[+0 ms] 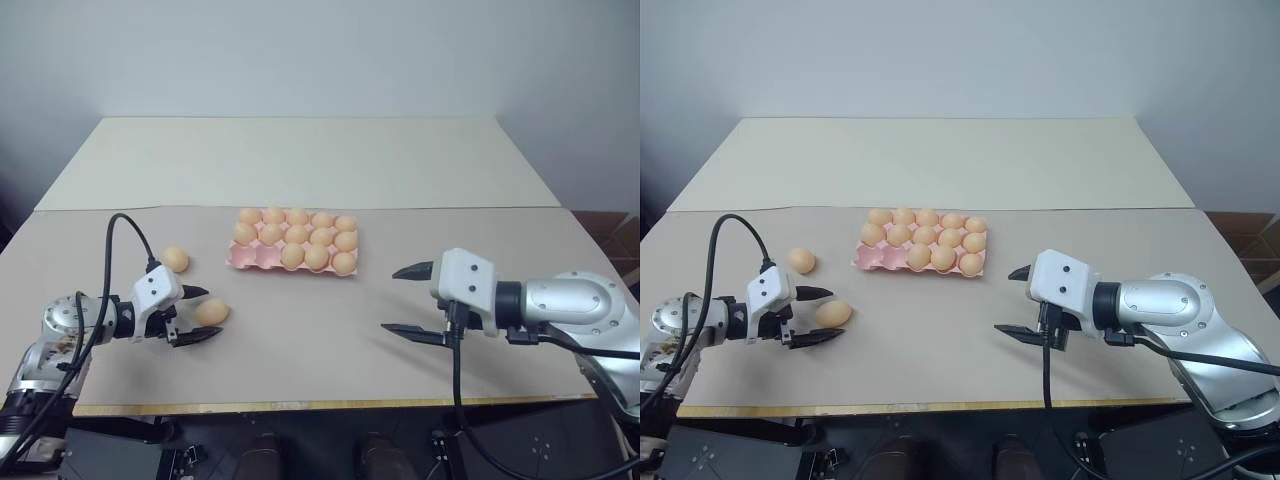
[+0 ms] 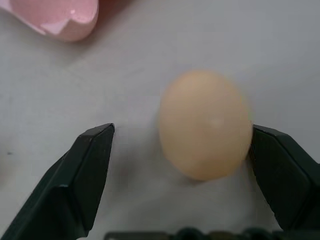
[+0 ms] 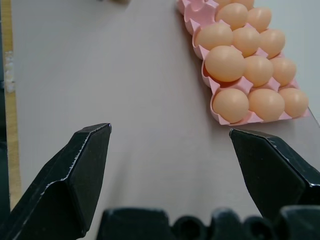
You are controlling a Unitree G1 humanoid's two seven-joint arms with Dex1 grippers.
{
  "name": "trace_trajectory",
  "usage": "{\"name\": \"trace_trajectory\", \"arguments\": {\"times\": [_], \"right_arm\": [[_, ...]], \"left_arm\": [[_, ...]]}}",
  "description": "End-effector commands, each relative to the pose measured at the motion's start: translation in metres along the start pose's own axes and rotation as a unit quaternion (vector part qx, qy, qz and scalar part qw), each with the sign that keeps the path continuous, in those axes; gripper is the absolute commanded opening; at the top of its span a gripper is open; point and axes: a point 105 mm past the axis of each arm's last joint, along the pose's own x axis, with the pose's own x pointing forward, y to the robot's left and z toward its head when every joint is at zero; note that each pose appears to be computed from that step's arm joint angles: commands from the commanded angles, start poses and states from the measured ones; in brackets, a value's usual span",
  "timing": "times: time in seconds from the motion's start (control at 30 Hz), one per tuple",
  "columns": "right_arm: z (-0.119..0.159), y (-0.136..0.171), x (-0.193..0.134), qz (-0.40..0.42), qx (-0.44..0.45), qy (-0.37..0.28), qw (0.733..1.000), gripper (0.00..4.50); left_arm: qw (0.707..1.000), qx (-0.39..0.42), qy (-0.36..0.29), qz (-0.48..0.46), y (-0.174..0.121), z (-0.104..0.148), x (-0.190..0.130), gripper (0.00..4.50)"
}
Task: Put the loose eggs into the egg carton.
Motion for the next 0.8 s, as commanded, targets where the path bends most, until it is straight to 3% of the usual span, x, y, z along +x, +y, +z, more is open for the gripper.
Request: {"name": "trace_trajectory", "arguments": {"times": [0.03, 0.17, 0.23, 0.33, 0.53, 0.67, 0.8], "right_arm": [[0.006, -0.008, -0.005, -0.022, -0.013, 0.001, 1.0, 4.43], [0.005, -0.009, -0.005, -0.023, -0.011, 0.003, 1.0, 4.43], [0.005, -0.009, -0.004, -0.024, -0.012, 0.002, 1.0, 4.43], [0.006, -0.009, -0.004, -0.025, -0.013, 0.0, 1.0, 4.43], [0.007, -0.011, -0.002, -0.034, -0.017, -0.004, 0.999, 4.43], [0.012, -0.013, -0.001, -0.045, -0.022, -0.01, 0.999, 4.43], [0.018, -0.012, -0.003, -0.053, -0.027, -0.017, 0.998, 4.43]], "left_arm": [[1.0, 0.011, 0.006, -0.004, 0.0, 0.0, -0.001, 3.27], [1.0, 0.007, -0.006, 0.004, 0.001, 0.0, 0.001, 1.93], [1.0, 0.012, -0.01, 0.012, 0.002, 0.001, 0.001, 1.49], [0.999, 0.014, -0.037, 0.012, 0.002, 0.012, -0.002, 1.49], [0.988, -0.008, -0.151, 0.003, 0.009, 0.057, -0.008, 1.49], [0.978, -0.017, -0.207, 0.026, 0.024, 0.084, 0.002, 1.49], [0.974, -0.013, -0.223, 0.023, 0.033, 0.099, 0.019, 1.49]]}}
